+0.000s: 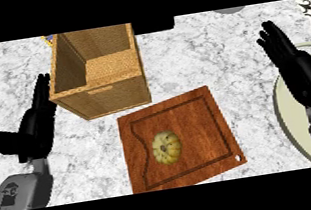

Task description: Pick the squash from the cutting board and place it in the pot

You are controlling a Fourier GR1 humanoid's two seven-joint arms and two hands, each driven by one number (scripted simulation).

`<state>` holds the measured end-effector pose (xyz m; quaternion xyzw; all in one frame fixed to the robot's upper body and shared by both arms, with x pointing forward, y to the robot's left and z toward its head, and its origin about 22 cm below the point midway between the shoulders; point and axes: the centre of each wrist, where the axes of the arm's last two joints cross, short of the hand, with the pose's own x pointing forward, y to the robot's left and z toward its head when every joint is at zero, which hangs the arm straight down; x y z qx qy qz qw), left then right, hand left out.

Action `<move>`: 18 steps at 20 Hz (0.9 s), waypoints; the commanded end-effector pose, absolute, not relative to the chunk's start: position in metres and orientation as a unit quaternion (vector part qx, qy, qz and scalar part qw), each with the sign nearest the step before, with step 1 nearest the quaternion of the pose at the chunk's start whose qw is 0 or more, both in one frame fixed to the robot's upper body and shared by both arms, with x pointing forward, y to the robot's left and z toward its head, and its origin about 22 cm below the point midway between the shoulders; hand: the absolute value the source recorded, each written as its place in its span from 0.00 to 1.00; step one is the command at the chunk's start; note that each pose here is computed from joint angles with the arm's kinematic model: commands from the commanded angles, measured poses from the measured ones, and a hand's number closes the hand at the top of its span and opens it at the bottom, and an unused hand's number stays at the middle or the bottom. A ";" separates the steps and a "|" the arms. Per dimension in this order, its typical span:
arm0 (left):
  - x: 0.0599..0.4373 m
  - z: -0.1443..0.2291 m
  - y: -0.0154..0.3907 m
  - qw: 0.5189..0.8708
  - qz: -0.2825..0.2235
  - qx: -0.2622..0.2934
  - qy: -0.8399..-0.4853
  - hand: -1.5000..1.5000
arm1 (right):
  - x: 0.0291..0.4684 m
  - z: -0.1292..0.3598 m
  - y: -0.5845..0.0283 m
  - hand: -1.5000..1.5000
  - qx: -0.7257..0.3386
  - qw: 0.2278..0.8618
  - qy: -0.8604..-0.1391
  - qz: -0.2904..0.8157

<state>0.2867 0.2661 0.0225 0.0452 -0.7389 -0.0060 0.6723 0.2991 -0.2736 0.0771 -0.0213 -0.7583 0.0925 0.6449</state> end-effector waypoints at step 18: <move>0.297 0.079 0.263 0.686 0.024 0.080 -0.723 0.50 | 0.350 0.108 -0.123 0.00 0.000 0.353 -0.755 0.553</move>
